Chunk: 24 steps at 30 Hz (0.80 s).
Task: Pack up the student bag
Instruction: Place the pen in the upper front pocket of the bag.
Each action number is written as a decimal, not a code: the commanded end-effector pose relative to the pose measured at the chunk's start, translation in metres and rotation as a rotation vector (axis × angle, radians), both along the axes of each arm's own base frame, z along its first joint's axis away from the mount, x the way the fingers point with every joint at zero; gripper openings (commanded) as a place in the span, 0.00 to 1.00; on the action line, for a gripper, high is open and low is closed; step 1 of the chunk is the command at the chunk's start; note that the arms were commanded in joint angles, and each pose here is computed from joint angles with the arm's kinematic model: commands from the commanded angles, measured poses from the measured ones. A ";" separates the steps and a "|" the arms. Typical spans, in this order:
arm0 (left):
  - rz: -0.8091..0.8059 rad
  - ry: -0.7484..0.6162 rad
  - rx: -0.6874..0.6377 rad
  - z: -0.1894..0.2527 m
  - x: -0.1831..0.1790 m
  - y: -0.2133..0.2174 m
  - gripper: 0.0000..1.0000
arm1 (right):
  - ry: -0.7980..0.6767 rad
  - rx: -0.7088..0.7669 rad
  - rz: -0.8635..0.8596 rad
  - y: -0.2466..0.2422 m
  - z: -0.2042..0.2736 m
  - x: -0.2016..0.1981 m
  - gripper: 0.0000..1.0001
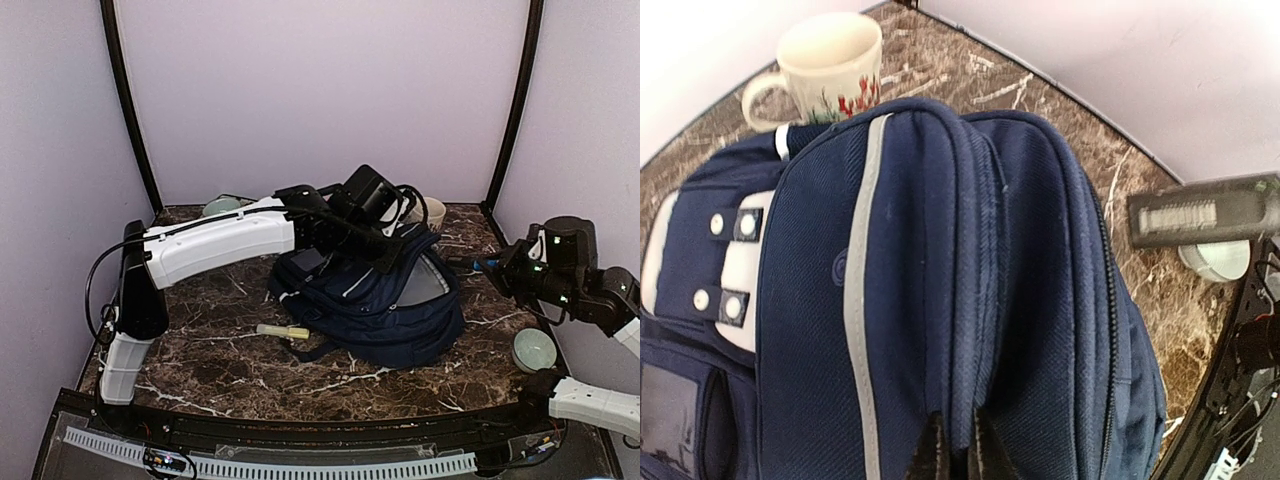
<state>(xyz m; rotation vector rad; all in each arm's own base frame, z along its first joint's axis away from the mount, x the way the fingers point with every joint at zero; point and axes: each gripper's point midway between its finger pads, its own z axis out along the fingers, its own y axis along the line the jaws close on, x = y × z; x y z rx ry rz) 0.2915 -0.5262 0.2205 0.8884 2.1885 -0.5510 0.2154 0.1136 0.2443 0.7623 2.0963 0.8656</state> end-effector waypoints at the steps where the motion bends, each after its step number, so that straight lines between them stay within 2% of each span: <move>1: -0.082 -0.269 -0.284 0.163 0.003 0.008 0.00 | -0.153 0.164 0.070 0.031 0.048 0.020 0.00; 4: -0.092 -0.358 -0.268 0.186 0.006 0.018 0.00 | -0.179 0.215 0.144 0.054 0.060 0.029 0.00; 10: -0.058 -0.435 -0.250 0.212 0.015 0.042 0.00 | -0.120 0.182 0.224 0.082 0.059 0.046 0.00; 22: -0.005 -0.497 -0.294 0.247 0.023 0.071 0.00 | -0.093 0.213 0.287 0.124 0.061 0.084 0.00; 23: -0.006 -0.496 -0.294 0.248 0.022 0.072 0.00 | -0.089 0.214 0.296 0.128 0.061 0.086 0.01; 24: -0.006 -0.497 -0.295 0.249 0.021 0.073 0.00 | -0.092 0.217 0.312 0.132 0.063 0.088 0.10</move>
